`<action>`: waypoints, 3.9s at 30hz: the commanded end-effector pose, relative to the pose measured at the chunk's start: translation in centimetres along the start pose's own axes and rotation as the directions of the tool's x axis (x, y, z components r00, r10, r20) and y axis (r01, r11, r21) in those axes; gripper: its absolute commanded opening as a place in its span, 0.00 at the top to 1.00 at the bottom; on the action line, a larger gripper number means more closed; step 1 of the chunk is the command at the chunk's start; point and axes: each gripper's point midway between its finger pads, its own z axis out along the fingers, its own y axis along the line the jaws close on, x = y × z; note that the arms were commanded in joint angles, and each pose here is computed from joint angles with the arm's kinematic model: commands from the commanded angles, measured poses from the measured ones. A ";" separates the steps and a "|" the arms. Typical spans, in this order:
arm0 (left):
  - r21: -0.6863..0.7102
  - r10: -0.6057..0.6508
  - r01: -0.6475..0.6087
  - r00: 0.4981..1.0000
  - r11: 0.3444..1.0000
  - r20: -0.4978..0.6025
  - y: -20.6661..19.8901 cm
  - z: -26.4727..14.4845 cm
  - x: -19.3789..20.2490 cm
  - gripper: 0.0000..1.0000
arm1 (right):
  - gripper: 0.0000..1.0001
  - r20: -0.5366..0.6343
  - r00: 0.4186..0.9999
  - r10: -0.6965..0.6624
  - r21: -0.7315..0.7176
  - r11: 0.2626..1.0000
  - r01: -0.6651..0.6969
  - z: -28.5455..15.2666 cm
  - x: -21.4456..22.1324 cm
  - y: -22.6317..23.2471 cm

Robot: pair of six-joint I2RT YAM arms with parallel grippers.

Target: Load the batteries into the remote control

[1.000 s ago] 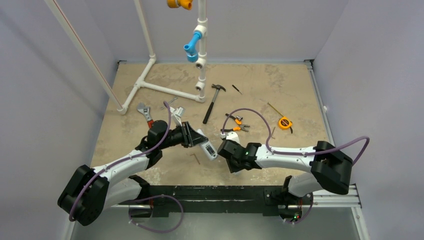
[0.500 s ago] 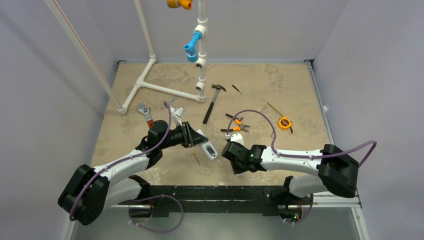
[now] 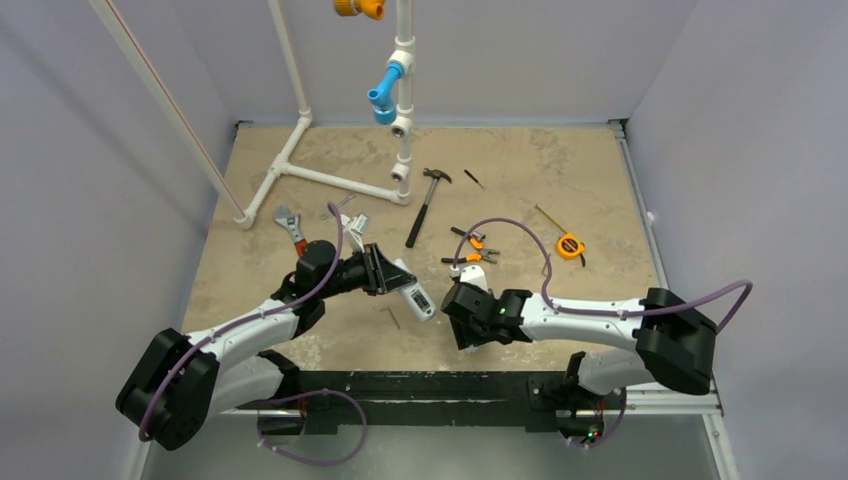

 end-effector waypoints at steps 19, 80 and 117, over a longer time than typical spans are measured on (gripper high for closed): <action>0.065 0.049 -0.051 0.998 0.997 0.033 -1.9 0.3 -1.7 1.00 | 0.66 0.144 0.980 0.136 -0.111 0.986 -0.121 -2.1 -2.6 -0.1; 0.018 0.024 -0.026 0.994 1.000 0.108 -0.9 -1.3 -3.7 1.00 | 1.00 -0.027 0.998 0.052 -0.249 0.967 -0.057 1.4 0.0 2.5; -0.335 0.179 -0.088 0.952 0.938 0.250 1.9 -6.7 -6.4 1.00 | 1.00 0.195 0.972 0.134 -0.283 0.956 -0.075 4.7 -9.9 8.4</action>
